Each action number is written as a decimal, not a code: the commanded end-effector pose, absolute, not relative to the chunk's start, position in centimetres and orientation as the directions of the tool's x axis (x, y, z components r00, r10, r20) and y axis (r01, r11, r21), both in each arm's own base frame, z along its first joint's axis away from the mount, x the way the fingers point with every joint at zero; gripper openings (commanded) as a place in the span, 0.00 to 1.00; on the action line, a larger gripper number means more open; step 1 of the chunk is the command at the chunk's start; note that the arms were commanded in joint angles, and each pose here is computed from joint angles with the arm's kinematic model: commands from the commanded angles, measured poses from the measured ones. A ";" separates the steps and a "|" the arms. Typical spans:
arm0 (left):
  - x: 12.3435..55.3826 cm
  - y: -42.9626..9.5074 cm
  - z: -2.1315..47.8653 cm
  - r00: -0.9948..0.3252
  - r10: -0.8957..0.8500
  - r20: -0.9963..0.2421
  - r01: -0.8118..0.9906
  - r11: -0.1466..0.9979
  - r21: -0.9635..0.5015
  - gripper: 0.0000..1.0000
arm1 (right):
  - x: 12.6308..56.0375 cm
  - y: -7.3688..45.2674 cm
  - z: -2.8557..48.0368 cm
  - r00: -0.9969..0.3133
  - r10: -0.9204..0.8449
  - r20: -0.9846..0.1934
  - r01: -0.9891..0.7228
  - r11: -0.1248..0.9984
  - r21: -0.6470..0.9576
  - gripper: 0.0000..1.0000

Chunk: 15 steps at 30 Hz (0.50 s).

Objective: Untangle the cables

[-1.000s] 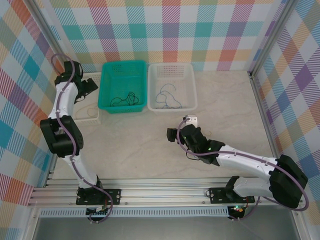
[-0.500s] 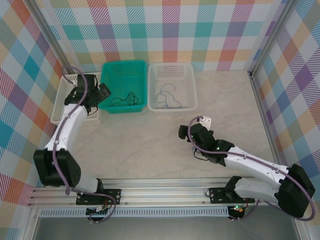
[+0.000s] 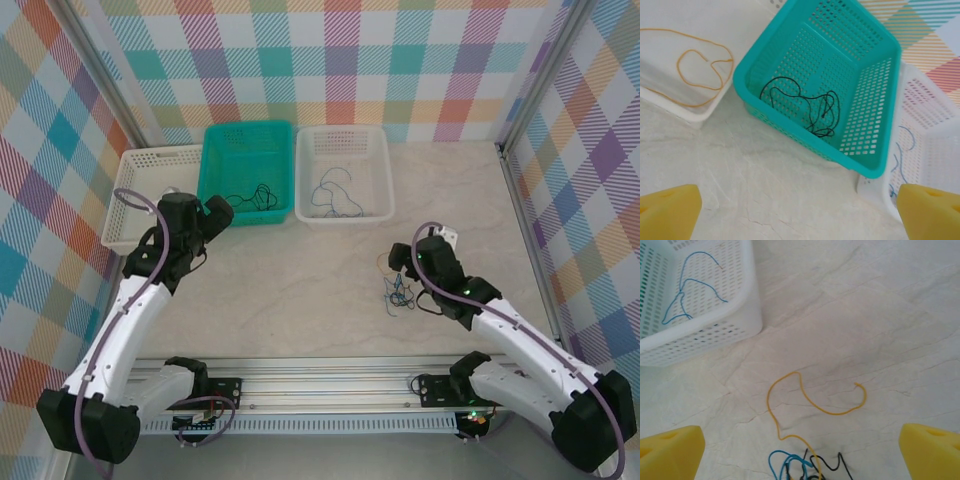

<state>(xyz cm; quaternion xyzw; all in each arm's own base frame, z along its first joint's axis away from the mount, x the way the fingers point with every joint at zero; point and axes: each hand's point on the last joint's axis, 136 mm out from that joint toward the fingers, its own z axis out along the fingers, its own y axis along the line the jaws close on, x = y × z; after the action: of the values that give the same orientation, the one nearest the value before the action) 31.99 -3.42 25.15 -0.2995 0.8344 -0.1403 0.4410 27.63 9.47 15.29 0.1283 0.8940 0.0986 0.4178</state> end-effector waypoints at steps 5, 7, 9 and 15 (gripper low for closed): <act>29.8 -7.2 23.3 -0.515 -0.639 -0.571 -0.322 0.761 -0.562 1.00 | 27.4 9.3 12.7 -0.780 0.265 -0.567 0.058 0.933 0.356 1.00; 29.6 -8.4 22.5 -0.535 -0.642 -0.549 -0.315 0.755 -0.575 1.00 | 27.4 10.2 12.1 -0.822 0.250 -0.511 0.033 0.918 0.396 1.00; 29.4 -9.4 21.7 -0.550 -0.642 -0.534 -0.311 0.751 -0.582 1.00 | 27.2 11.7 11.7 -0.868 0.206 -0.451 -0.012 0.900 0.435 1.00; 29.5 -11.8 19.5 -0.615 -0.601 -0.510 -0.299 0.776 -0.554 1.00 | 27.1 12.6 9.0 -0.928 0.189 -0.320 0.036 0.902 0.430 0.99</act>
<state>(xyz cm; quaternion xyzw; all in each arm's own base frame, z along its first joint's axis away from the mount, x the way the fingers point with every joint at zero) 29.09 -10.77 19.73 -0.2579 0.8749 -0.2002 0.3576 27.80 11.41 9.23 0.0756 0.9550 0.1925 0.2128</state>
